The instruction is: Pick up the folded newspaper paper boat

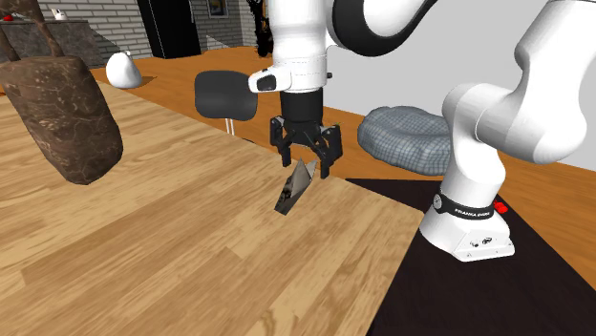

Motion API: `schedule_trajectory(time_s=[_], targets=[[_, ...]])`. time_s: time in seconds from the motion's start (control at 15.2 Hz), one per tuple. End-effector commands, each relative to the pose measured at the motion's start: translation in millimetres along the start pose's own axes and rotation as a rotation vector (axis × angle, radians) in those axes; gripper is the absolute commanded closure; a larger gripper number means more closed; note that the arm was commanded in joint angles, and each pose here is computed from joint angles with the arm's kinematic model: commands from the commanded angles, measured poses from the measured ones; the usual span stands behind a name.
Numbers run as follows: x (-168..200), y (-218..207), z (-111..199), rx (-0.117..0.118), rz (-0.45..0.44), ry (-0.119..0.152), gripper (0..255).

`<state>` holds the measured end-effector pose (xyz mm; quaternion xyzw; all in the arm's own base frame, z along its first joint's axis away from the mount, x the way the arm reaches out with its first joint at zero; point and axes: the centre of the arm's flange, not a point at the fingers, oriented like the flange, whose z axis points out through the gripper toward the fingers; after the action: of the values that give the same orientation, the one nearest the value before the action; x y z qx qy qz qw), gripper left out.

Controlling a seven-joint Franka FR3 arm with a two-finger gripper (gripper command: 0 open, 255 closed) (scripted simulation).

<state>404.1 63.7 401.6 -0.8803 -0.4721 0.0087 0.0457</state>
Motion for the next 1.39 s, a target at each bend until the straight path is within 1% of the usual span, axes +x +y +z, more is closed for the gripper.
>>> schedule_trajectory(time_s=[0.0, 0.07, 0.13, 0.73, 1.32], targets=[[0, 0, 7, -0.001, 0.000, 0.001, 0], [0, 0, 8, -0.001, 0.000, 0.001, 0], [0, -1, 7, -0.001, 0.000, 0.001, 255], [0, 0, 8, -0.001, 0.000, 0.001, 255], [1, -5, -40, -0.001, 0.000, 0.001, 255]])
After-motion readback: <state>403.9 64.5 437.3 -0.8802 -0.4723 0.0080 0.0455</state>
